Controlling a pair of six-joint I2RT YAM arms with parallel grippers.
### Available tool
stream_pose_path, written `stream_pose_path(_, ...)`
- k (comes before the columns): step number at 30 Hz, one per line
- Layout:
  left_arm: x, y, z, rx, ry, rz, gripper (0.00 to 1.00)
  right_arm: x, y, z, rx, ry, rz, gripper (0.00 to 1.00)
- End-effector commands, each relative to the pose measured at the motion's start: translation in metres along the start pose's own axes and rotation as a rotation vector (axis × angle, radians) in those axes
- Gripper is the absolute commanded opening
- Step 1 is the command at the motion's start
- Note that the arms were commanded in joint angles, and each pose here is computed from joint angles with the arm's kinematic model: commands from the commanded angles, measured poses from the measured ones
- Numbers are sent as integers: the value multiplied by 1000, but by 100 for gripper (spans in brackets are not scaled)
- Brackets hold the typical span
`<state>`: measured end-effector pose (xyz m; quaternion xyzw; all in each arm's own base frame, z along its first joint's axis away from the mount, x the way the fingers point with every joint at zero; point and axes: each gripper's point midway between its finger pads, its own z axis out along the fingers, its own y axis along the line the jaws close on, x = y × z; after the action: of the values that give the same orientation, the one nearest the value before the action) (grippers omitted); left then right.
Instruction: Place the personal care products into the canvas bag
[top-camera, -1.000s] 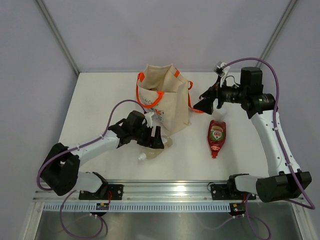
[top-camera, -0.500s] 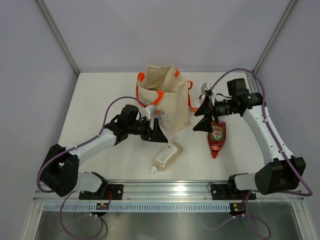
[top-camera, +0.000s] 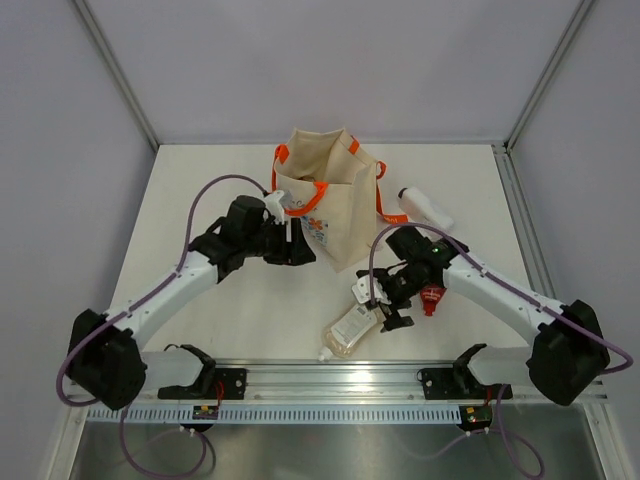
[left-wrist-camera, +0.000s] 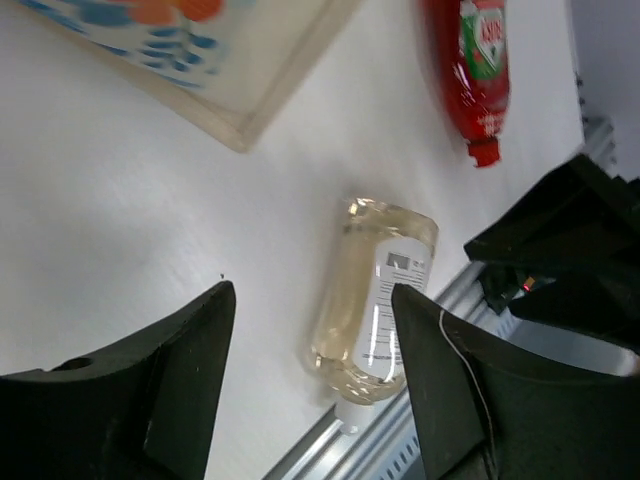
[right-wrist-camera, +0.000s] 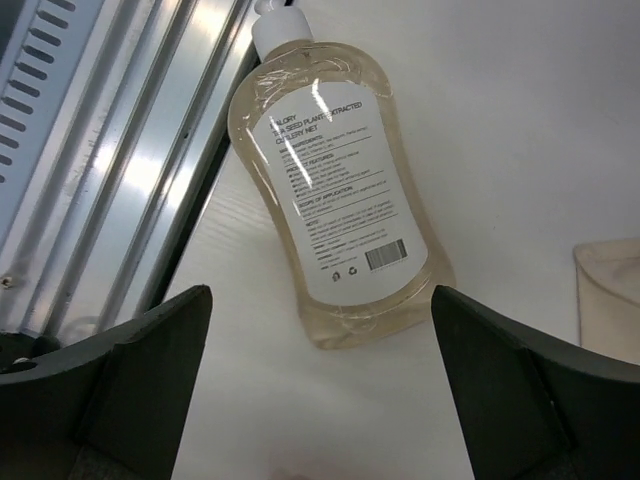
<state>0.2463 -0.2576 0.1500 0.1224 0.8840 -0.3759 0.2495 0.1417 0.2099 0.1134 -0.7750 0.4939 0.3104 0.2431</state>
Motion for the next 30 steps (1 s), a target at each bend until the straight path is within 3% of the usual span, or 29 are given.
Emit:
stream_pose_path(1, -33, 17, -52, -226, -194, 80, 57, -5, -34, 14, 42, 60, -200, 99)
stream_pose_path(2, -36, 24, -61, -277, -233, 77, 74, -2, -35, 22, 14, 73, -180, 99)
stream_pose_path(4, -29, 27, -81, -310, -273, 76, 94, -9, -35, 33, -25, 88, -201, 99)
stream_pose_path(5, -27, 31, -88, -341, -294, 65, 99, -4, -33, 41, -53, 103, -176, 99)
stream_pose_path(10, -4, 42, -113, -388, -351, 18, 99, 11, -21, 70, -140, 201, -142, 99)
stream_pose_path(18, 3, 44, -141, -402, -470, -17, 99, 35, -21, 105, -106, 374, -90, 99)
stream_pose_path(23, 0, 45, -147, -418, -494, -21, 99, 38, -31, 117, -83, 456, 31, 99)
stream_pose_path(26, 0, 46, -152, -432, -509, -22, 99, 31, -34, 119, -73, 437, 55, 67)
stream_pose_path(27, 0, 47, -153, -436, -512, -26, 99, 28, -36, 119, -66, 430, 74, 25)
stream_pose_path(28, 0, 47, -154, -434, -519, -28, 99, 23, -37, 117, -58, 418, 89, 8)
stream_pose_path(29, 0, 47, -156, -436, -528, -33, 99, 13, -36, 116, -58, 381, 123, 0)
stream_pose_path(30, 0, 46, -157, -433, -534, -35, 99, 5, -36, 114, -57, 345, 150, 0)
